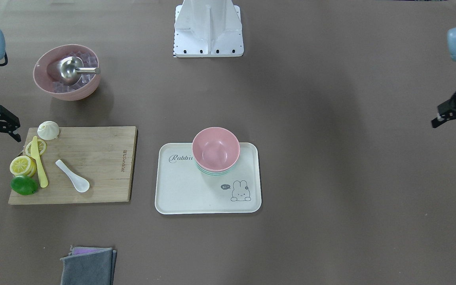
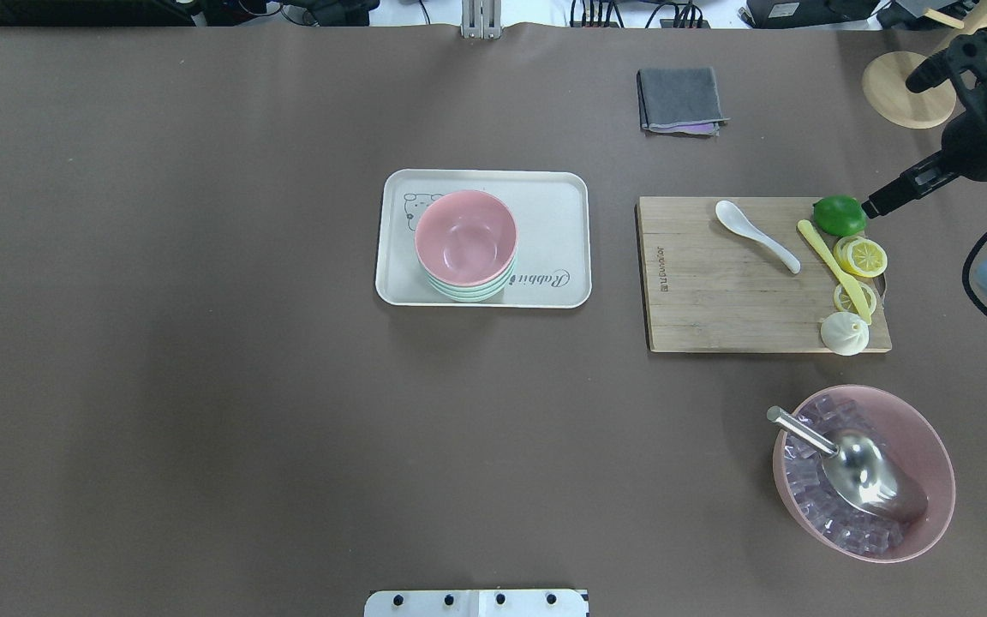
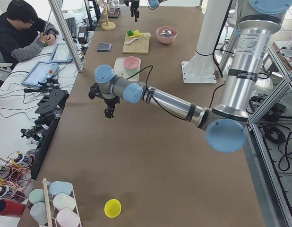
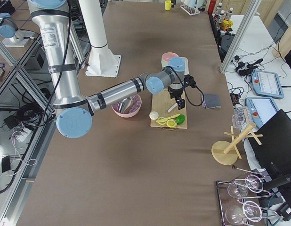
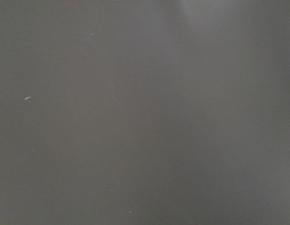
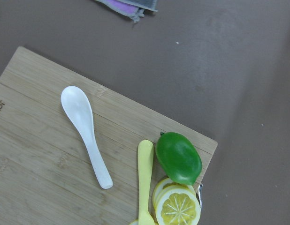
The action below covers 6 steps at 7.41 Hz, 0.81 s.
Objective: Stack pink bowl on green and place spoon
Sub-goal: 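Lower the right gripper onto the white spoon and grasp it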
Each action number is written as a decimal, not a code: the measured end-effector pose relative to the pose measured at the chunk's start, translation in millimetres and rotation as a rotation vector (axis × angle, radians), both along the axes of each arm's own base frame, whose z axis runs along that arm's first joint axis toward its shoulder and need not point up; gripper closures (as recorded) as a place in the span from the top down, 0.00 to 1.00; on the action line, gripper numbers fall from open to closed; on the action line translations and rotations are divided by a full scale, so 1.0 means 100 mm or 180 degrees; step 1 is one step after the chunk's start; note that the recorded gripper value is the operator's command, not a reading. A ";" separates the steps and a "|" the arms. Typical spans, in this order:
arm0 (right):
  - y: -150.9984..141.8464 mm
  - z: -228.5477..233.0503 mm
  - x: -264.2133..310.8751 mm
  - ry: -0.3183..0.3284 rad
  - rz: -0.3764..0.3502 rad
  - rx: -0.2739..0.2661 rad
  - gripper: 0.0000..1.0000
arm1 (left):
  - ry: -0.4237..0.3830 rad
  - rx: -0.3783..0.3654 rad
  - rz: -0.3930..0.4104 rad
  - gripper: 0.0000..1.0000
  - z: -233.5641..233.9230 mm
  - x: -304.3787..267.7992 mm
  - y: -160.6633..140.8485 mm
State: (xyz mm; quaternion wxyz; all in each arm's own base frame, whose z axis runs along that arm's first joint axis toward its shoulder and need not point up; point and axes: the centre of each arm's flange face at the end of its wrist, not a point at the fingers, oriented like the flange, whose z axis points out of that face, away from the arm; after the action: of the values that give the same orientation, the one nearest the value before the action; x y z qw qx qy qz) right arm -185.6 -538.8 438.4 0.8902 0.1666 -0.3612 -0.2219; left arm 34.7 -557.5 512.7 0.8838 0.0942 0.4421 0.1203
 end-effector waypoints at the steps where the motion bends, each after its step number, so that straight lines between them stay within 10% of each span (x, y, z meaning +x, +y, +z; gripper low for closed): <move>1: -0.02 -0.05 -0.27 0.0044 -0.0200 0.0137 1.00 | -0.0047 0.0088 0.0062 0.98 0.47 -0.40 0.15; 6: -0.21 0.24 -1.31 0.0243 -0.0567 0.0430 0.79 | -0.0093 0.0188 0.0144 0.98 1.05 -0.87 0.42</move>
State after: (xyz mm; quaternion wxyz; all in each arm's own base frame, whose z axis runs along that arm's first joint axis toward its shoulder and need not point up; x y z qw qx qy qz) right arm -316.7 -560.1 462.2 0.8668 0.1849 -0.3247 -0.3302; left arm -52.5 -515.7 618.1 0.8841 0.1085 0.4274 0.1545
